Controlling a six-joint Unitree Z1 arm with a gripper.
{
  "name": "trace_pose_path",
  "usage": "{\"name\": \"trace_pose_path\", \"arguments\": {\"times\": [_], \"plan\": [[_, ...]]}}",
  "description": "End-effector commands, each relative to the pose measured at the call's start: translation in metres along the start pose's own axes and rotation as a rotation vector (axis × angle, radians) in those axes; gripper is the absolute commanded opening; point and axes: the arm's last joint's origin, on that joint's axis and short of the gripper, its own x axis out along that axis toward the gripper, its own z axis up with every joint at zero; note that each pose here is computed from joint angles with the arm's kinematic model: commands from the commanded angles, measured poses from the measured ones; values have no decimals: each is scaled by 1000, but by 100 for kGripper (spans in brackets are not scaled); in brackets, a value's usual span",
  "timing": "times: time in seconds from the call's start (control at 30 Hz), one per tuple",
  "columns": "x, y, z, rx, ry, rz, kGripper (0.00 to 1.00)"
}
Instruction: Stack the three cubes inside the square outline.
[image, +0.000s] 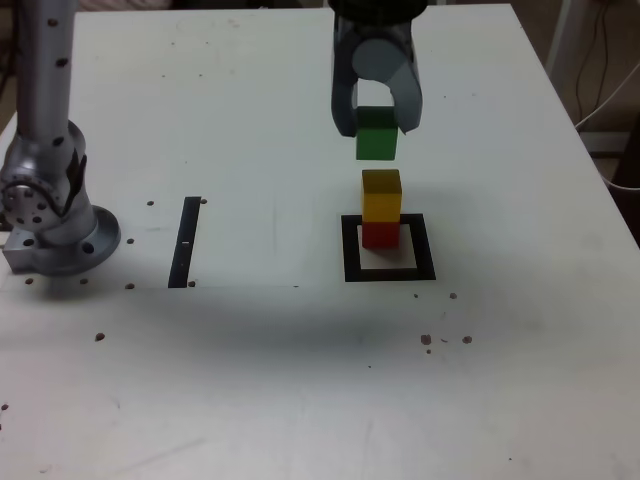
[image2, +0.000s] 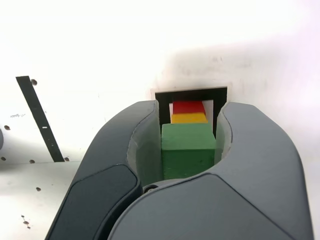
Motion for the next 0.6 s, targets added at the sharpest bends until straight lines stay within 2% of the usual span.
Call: {"name": "trace_pose_path", "arguments": {"times": [0.0, 0.27, 0.57], "plan": [[-1, -7, -2, 10, 0, 0, 8], [-2, -26, -4, 24, -7, 8, 8], [-1, -25, -1, 18, -38, 32, 9]]}}
